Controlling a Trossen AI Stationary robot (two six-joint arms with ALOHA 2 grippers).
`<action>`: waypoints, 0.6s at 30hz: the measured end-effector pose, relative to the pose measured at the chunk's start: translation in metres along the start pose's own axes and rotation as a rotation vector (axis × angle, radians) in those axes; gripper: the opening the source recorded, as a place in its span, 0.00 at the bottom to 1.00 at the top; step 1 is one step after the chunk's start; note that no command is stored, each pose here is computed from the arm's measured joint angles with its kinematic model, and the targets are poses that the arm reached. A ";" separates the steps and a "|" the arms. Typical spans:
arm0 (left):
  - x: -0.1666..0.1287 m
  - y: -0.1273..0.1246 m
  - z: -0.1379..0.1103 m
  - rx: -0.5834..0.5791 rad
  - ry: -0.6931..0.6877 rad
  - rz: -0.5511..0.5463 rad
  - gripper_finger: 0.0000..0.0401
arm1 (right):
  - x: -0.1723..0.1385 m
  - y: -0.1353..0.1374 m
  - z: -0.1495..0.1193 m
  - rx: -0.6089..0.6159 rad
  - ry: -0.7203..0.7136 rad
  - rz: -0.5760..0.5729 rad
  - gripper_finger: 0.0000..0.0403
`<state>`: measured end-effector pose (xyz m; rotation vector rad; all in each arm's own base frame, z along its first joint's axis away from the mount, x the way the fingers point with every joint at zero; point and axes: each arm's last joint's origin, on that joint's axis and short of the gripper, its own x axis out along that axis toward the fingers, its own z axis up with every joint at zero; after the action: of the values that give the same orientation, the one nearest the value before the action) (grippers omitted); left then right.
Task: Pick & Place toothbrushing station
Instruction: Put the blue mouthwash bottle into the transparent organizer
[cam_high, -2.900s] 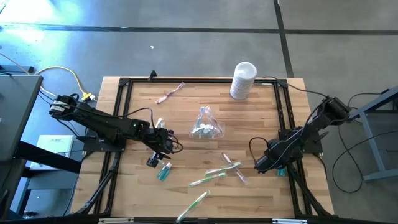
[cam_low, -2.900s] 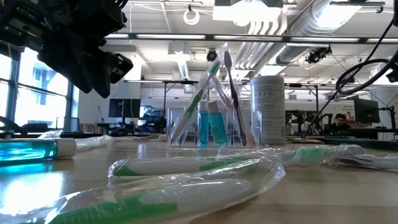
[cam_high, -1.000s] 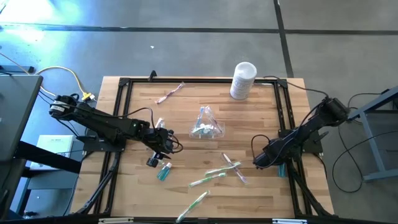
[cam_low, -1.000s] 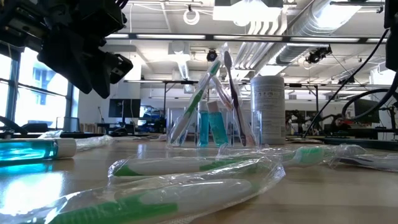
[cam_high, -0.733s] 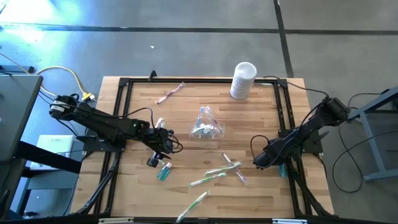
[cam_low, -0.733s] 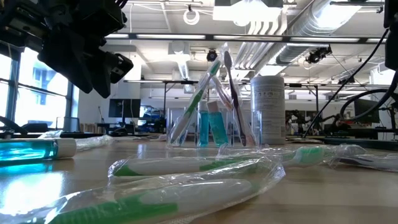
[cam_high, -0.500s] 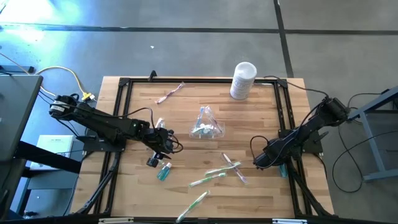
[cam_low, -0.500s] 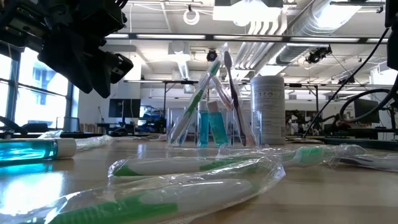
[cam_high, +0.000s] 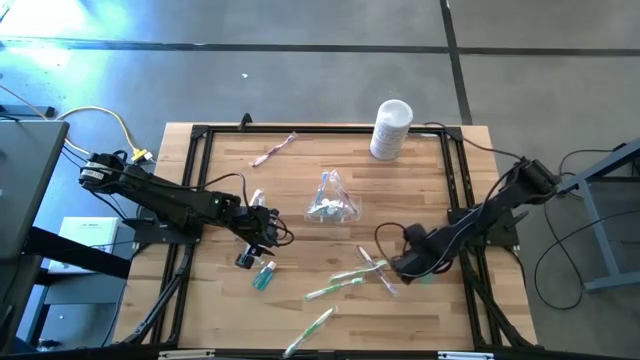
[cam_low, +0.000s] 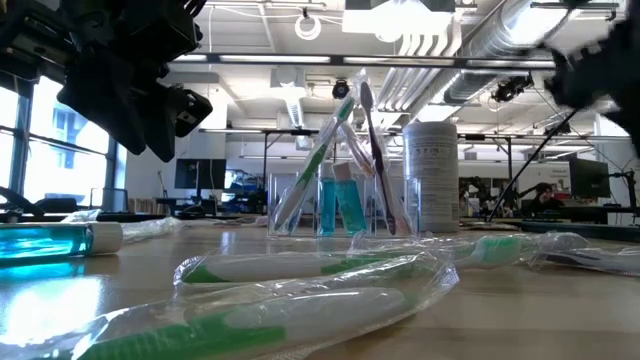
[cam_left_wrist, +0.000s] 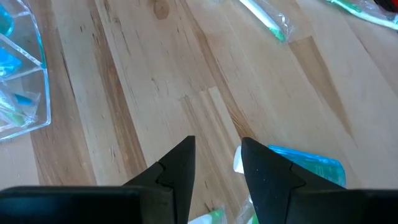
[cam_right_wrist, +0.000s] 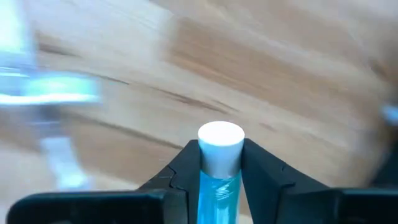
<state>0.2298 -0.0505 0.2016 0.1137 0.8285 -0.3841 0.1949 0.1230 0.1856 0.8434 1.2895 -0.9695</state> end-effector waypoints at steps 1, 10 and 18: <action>0.000 0.000 0.000 -0.001 0.000 0.000 0.32 | -0.007 0.005 0.001 -0.035 -0.043 0.043 0.20; 0.000 0.000 0.000 -0.011 -0.002 0.000 0.32 | -0.041 0.052 0.032 -0.400 -0.535 0.339 0.20; 0.000 0.000 0.001 -0.008 -0.006 0.000 0.32 | -0.053 0.090 0.081 -0.675 -0.718 0.575 0.20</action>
<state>0.2302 -0.0507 0.2020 0.1047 0.8238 -0.3804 0.3080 0.0886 0.2451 0.2477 0.6065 -0.2711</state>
